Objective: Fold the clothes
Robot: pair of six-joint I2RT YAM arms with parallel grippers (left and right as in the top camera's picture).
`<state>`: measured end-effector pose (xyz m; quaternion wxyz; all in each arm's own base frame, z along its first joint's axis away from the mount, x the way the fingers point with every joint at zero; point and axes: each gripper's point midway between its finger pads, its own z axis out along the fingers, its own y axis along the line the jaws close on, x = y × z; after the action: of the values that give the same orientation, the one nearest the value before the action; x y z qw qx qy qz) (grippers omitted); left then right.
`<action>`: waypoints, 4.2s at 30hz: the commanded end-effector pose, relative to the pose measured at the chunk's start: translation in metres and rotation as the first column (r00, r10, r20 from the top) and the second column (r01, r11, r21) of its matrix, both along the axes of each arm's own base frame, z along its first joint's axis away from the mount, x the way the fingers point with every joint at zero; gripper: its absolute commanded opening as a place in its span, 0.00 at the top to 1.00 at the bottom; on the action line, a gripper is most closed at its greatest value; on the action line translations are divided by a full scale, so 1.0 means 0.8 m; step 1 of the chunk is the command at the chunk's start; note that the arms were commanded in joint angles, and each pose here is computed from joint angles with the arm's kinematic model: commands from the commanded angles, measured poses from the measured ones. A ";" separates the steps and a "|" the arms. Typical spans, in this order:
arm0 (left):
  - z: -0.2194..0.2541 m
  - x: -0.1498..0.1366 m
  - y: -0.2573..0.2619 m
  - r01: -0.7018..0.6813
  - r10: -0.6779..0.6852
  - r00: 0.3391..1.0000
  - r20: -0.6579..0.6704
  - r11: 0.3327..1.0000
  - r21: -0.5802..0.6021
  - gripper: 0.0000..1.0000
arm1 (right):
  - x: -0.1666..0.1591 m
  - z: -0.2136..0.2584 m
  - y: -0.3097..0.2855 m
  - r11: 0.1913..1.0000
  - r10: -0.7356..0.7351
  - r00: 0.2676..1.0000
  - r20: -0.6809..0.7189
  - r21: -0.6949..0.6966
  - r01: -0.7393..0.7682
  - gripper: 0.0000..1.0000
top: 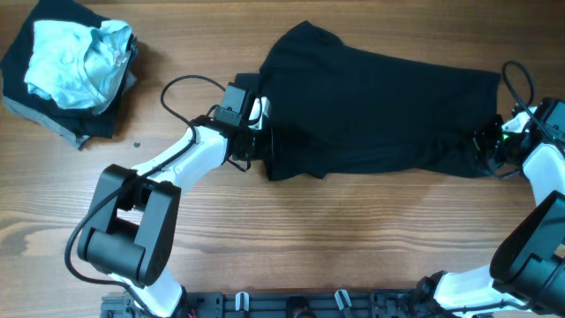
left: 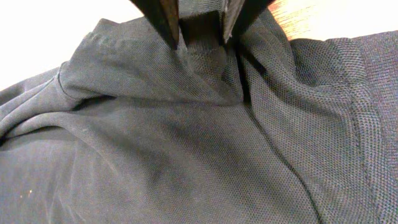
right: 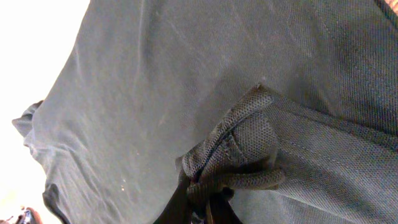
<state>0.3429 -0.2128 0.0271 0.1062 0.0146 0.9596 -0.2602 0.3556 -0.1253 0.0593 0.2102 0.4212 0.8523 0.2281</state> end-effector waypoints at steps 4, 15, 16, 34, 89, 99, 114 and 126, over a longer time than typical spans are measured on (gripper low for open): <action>0.009 0.007 -0.003 0.007 -0.007 1.000 0.027 1.000 -0.006 0.90 | -0.002 -0.005 -0.011 0.998 0.019 1.000 -0.022 -0.064 -0.020 0.96; 0.003 0.010 0.002 -0.005 0.005 0.999 0.033 1.000 0.021 0.95 | -0.002 -0.005 -0.011 0.998 0.018 1.000 -0.022 -0.063 -0.020 0.96; 0.004 0.010 0.002 -0.005 0.004 0.999 0.034 1.000 0.020 0.96 | -0.003 -0.005 -0.011 0.998 0.019 1.000 -0.024 -0.062 -0.020 0.96; 0.184 0.077 0.015 -0.044 0.058 0.954 0.292 0.998 -0.055 0.96 | -0.008 0.051 -0.045 0.949 0.042 0.999 0.021 -0.314 -0.033 0.96; -0.018 0.029 0.144 0.012 0.046 0.986 -0.161 0.938 0.345 0.96 | -0.122 -0.073 0.045 0.992 0.107 0.908 -0.405 -0.023 -0.128 0.43; 0.029 0.056 0.163 -0.057 0.094 0.991 -0.094 0.941 0.333 0.96 | -0.137 -0.031 -0.040 0.952 -0.160 0.827 -0.538 -0.305 -0.014 0.96; 0.062 0.068 0.155 -0.064 0.073 0.997 -0.018 0.953 0.297 0.31 | -0.139 -0.021 -0.028 0.961 -0.037 0.826 -0.563 -0.246 -0.125 0.40; 0.185 0.122 0.108 0.001 -0.045 0.960 0.277 0.987 0.158 0.39 | 0.025 0.071 0.031 0.936 0.347 0.929 0.127 -0.115 -0.334 0.53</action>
<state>0.4081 -0.1137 0.0981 0.1239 0.0371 0.9786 -0.1600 0.3483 -0.1113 0.0793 0.1915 0.2675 0.9260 0.1854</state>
